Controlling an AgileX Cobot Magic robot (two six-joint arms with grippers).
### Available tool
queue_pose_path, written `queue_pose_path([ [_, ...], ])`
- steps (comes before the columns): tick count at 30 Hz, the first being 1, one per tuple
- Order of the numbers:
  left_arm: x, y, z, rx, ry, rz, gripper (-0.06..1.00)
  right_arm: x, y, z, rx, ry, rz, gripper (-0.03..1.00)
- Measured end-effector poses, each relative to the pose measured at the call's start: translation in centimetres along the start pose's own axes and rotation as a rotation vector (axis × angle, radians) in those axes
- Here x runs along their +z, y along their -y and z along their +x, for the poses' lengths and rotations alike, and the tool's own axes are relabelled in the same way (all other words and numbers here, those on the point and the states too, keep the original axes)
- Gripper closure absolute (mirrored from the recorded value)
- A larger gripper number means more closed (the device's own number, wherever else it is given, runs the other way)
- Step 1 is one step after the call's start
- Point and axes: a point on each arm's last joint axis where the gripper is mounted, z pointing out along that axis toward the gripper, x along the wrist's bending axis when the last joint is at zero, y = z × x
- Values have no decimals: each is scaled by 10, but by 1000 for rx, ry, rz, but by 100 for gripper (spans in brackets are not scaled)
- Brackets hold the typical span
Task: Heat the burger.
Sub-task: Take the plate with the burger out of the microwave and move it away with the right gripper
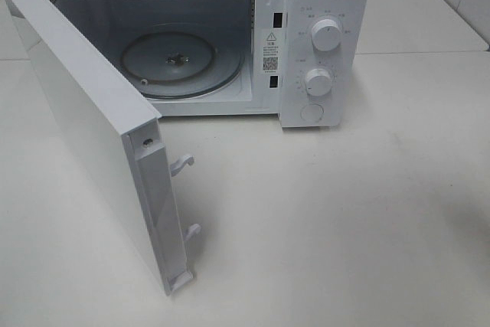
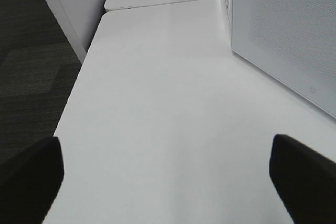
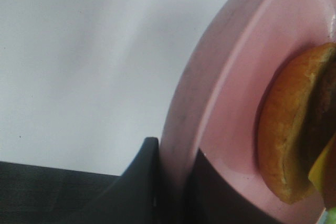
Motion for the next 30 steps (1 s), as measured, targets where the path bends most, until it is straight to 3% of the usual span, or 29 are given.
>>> queue_pose_path([
  [16, 0, 0, 0, 0, 0, 0, -4, 41, -28, 33, 186, 38, 125, 87],
  [30, 0, 0, 0, 0, 0, 0, -4, 77, -43, 68, 205, -11, 173, 87],
])
